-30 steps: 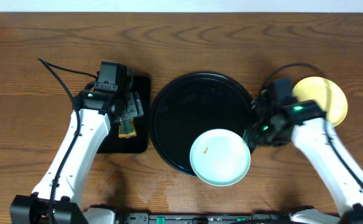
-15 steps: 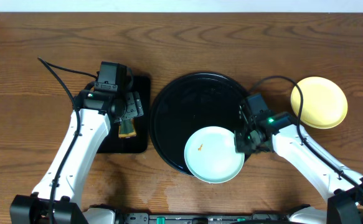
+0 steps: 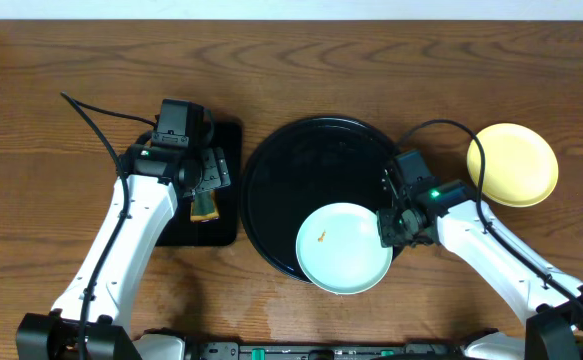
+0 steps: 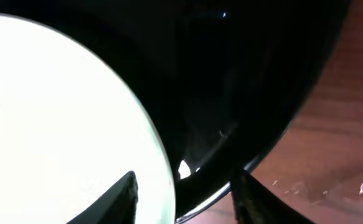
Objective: Clean dirty plates on tray and stack at the side
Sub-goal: 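Move the right gripper back and pull the stained pale blue plate center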
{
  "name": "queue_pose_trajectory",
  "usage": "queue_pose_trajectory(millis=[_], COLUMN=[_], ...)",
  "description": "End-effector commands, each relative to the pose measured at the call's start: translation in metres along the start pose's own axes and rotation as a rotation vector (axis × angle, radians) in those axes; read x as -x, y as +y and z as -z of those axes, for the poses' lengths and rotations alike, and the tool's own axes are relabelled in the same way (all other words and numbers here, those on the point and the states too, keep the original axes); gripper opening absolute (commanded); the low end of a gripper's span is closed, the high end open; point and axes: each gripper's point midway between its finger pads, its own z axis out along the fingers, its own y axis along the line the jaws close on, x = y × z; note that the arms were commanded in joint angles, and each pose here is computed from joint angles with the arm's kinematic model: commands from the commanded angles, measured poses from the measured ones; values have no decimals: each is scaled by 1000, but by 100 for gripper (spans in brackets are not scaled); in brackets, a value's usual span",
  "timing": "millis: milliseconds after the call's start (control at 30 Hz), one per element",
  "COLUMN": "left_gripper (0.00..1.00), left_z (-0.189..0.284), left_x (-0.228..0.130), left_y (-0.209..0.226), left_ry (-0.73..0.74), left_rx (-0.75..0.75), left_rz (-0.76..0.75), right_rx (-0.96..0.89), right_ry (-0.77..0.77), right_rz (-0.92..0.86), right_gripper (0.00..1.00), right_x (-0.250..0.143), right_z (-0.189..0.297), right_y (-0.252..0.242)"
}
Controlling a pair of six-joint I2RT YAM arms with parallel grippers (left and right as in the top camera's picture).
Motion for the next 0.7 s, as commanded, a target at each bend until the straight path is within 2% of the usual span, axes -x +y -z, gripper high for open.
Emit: queue_pose_trajectory(millis=[0, 67, 100, 133, 333, 500, 667], left_gripper=[87, 87, 87, 87, 87, 87, 87], left_z=[2, 2, 2, 2, 2, 2, 2], left_x=[4, 4, 4, 4, 4, 4, 4], left_y=[0, 0, 0, 0, 0, 0, 0], left_ry=[-9, -9, -9, -9, -9, -9, -9], left_rx=[-1, 0, 0, 0, -1, 0, -1], left_rz=[-1, -1, -1, -1, -1, -1, -1], right_rx=[80, 100, 100, 108, 86, 34, -16], right_ry=[59, 60, 55, 31, -199, -431, -513], right_rz=[-5, -57, -79, -89, -50, 221, 476], right_gripper=[43, 29, 11, 1, 1, 1, 1], right_x=[-18, -23, -24, -20, 37, 88, 104], right_z=[-12, -21, -25, -28, -18, -2, 6], right_y=[11, 12, 12, 13, 10, 14, 20])
